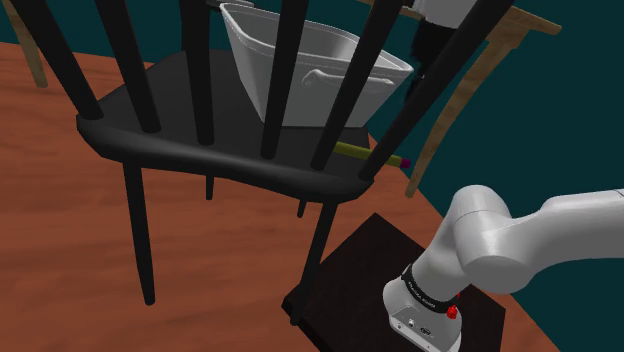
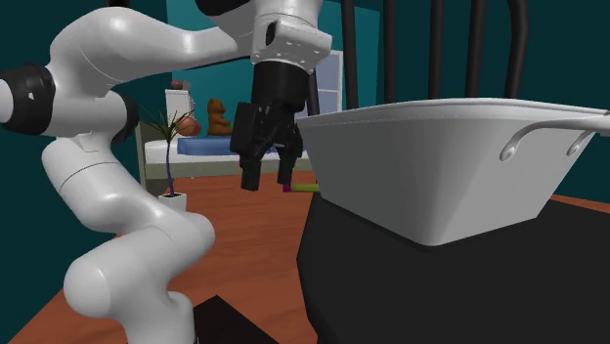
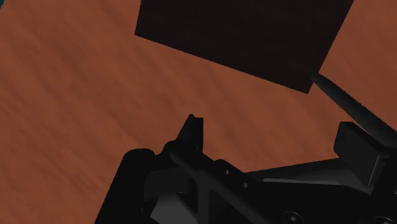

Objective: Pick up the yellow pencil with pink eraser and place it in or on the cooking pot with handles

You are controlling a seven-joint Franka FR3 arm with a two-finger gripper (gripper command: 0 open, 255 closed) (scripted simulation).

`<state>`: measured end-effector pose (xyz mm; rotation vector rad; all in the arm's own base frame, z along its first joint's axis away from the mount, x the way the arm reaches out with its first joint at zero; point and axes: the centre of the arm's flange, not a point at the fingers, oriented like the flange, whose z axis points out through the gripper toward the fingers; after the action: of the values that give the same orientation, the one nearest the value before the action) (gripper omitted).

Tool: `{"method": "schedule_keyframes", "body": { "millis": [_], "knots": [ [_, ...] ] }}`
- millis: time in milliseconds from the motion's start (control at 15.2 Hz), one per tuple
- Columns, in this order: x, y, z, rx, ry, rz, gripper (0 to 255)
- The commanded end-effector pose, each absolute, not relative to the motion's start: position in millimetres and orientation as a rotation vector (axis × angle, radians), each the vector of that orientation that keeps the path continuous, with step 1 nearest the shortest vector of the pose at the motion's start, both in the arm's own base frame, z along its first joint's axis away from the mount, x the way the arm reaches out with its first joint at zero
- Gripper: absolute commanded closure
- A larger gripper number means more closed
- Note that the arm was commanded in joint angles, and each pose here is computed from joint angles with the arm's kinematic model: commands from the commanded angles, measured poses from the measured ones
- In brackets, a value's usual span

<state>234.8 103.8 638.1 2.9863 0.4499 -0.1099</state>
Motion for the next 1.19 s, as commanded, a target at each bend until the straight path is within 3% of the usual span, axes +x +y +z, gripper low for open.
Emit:
{"method": "schedule_keyframes", "body": {
  "millis": [0,1122],
  "knots": [
    [208,144,650,3.125,0.671,-0.192,0],
    [191,159,616,3.115,0.761,-0.201,0]
  ]
}}
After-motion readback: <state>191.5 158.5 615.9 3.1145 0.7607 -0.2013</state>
